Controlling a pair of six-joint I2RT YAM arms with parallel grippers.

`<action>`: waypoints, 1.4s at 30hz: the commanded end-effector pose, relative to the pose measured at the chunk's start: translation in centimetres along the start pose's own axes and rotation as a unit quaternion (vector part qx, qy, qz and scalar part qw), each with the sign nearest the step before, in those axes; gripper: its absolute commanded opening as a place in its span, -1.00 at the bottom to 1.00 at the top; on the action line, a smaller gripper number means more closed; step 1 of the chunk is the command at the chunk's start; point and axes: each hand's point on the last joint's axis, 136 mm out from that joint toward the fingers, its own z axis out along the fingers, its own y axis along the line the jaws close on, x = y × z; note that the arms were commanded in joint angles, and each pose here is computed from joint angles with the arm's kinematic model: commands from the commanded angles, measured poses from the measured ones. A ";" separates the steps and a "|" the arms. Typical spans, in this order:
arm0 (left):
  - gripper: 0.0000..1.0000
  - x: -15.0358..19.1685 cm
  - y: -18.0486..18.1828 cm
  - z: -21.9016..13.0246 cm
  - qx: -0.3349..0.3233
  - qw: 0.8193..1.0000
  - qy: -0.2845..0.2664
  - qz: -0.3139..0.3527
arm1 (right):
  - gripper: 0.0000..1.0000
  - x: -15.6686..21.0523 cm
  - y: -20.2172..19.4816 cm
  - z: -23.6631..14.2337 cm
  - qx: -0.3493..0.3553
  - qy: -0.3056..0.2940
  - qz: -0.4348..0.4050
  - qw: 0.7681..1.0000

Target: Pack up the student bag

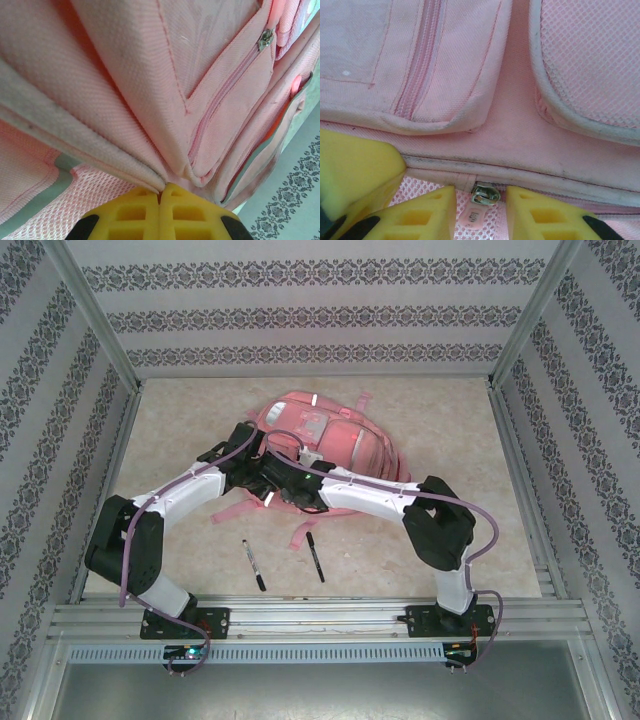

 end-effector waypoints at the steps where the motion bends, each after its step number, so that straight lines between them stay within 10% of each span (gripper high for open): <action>1: -1.00 1.3 -3.1 -1.2 0.063 0.998 0.025 -0.004 | -0.41 0.3 -1.2 0.8 0.041 0.001 0.002 0.999; 28: -1.00 -0.2 -1.2 -0.8 0.027 0.999 0.018 0.015 | -0.85 0.5 -2.4 -1.1 -0.020 0.083 0.125 0.989; 42: -1.00 0.0 0.0 -0.4 0.020 0.999 0.022 0.012 | -0.53 1.1 -0.2 -0.6 -0.108 0.118 0.102 0.982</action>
